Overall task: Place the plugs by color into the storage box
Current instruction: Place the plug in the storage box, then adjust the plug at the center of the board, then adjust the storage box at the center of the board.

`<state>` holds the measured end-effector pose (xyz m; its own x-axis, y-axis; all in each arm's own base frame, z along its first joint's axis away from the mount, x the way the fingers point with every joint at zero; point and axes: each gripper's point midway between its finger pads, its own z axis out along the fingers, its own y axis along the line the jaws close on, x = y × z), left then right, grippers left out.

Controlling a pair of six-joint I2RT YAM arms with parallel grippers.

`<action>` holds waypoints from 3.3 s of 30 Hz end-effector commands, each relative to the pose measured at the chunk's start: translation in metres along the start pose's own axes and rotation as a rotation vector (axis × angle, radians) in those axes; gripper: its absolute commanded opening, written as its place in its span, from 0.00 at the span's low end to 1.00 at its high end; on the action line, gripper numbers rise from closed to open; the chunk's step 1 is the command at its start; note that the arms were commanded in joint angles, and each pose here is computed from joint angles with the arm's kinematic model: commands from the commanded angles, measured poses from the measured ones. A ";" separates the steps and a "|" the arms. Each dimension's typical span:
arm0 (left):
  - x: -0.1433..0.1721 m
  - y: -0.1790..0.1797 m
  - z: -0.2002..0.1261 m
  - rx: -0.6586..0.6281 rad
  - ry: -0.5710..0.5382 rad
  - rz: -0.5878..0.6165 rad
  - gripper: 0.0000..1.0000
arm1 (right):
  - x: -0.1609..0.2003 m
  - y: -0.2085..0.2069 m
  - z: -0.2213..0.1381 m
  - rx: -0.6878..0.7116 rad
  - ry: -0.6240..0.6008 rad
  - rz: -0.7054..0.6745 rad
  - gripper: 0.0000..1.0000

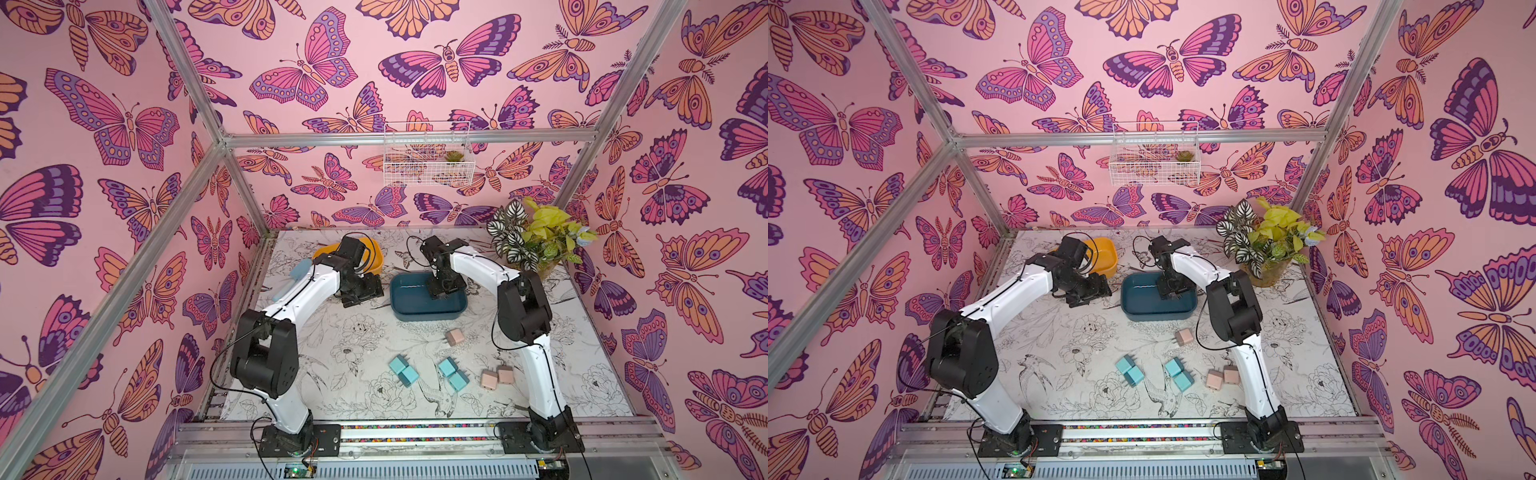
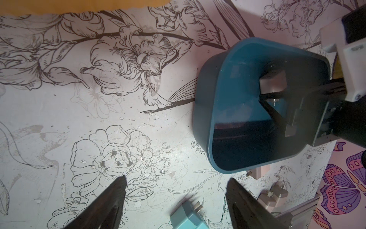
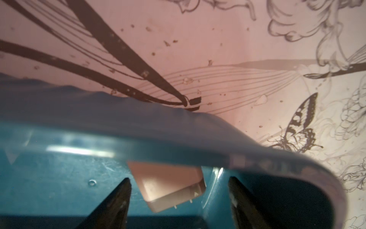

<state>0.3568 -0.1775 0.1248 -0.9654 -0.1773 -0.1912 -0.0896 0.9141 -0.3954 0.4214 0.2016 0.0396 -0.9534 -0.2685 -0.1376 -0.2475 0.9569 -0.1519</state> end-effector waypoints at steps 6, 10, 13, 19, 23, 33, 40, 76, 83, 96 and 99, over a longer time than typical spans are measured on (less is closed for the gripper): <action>0.000 -0.002 -0.006 -0.003 0.003 0.012 0.81 | -0.006 -0.023 -0.111 -0.043 -0.195 0.076 0.90; 0.000 -0.001 -0.001 -0.004 0.016 0.005 0.81 | 0.034 -0.025 -0.135 -0.102 -0.204 0.077 0.92; 0.000 -0.001 0.001 -0.002 0.022 0.003 0.81 | 0.068 -0.026 -0.136 -0.142 -0.181 0.078 0.92; -0.001 -0.006 0.002 0.007 0.025 0.011 0.82 | 0.120 -0.018 -0.121 -0.208 -0.160 0.083 0.92; 0.000 -0.010 0.002 0.011 0.026 0.023 0.81 | 0.138 -0.011 -0.097 -0.220 -0.109 0.097 0.92; -0.002 -0.026 0.026 0.026 0.063 0.019 0.81 | 0.150 0.016 -0.051 -0.246 -0.031 0.057 0.89; -0.006 -0.044 0.067 0.050 0.128 -0.012 0.78 | 0.152 0.021 -0.040 -0.255 -0.008 0.081 0.88; 0.057 -0.049 0.057 0.027 0.254 -0.004 0.36 | 0.151 0.027 -0.006 -0.231 0.016 0.070 0.67; 0.039 -0.054 0.057 0.017 0.219 0.057 0.49 | 0.164 0.022 -0.005 -0.210 0.022 0.075 0.62; 0.036 -0.052 0.068 0.008 0.246 0.084 0.35 | 0.161 0.017 -0.015 -0.197 -0.010 0.083 0.59; 0.042 -0.050 0.069 0.015 0.265 0.084 0.24 | 0.159 0.016 -0.015 -0.190 -0.012 0.077 0.66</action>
<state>0.3526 -0.2618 0.0905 -0.9985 -0.0182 -0.0514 0.0052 0.9066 -0.4219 0.2622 0.1785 0.0223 -0.9715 -0.1920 -0.1388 -0.2029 0.9768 0.0691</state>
